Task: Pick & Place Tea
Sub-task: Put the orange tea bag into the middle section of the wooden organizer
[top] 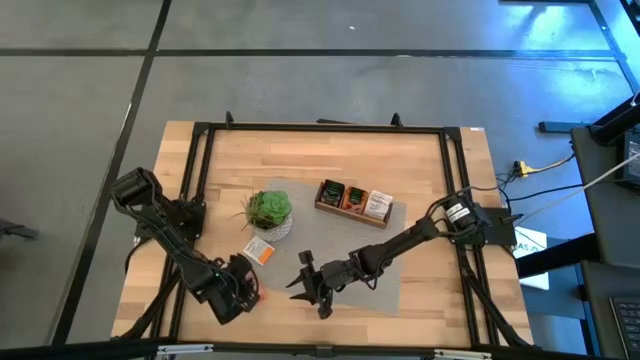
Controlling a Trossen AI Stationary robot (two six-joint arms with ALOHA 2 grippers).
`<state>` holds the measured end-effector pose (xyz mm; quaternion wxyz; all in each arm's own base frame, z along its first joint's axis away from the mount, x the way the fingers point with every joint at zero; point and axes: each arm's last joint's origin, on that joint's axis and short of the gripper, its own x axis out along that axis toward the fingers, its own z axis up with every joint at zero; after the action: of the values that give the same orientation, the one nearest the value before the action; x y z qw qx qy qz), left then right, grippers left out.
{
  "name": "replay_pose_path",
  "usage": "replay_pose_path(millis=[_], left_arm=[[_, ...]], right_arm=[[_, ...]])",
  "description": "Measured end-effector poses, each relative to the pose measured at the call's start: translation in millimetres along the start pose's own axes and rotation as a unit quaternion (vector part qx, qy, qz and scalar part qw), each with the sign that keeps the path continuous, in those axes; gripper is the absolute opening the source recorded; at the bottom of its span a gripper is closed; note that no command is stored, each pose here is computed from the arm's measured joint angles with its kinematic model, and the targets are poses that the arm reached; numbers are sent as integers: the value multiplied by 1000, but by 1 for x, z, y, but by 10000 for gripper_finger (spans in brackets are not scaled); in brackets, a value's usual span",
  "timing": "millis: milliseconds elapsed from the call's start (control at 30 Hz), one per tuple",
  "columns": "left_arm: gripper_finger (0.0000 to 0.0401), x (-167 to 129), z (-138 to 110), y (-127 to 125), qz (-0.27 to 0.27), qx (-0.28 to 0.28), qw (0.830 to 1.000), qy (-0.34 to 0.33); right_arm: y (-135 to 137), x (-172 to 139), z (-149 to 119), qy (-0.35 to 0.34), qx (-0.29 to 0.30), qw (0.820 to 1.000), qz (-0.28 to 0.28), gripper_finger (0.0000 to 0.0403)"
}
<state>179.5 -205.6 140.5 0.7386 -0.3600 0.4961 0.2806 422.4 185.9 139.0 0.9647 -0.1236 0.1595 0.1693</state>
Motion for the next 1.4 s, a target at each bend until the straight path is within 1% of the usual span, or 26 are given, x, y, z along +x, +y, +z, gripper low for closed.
replay_pose_path(millis=[200, 600, 967, 1033, 1233, 1300, 1400], left_arm=[[175, 3, 0, 6, 7, -9, 1000, 1], [73, 4, 0, 7, 11, -1, 1000, -2], [11, 4, 0, 6, 8, 4, 1000, -3], [4, 3, 1, 7, 5, 3, 1000, -2], [7, -10, 5, 4, -29, 11, 1000, 0], [4, -14, 7, 1, -51, 23, 998, -15], [3, -20, 12, -8, -101, 52, 992, -57]], right_arm=[[-1, 3, -5, 1, -1, 1000, -2, 141], [-4, 3, -7, 10, 0, 1000, -4, 141], [-4, 3, -8, 17, -2, 1000, -3, 141], [-5, 1, -7, 27, -3, 1000, -2, 141], [-12, -25, 18, 80, -7, 997, 2, 141], [-14, -33, 22, 103, -9, 995, 6, 141], [-16, -45, 28, 132, -10, 991, 10, 141]])
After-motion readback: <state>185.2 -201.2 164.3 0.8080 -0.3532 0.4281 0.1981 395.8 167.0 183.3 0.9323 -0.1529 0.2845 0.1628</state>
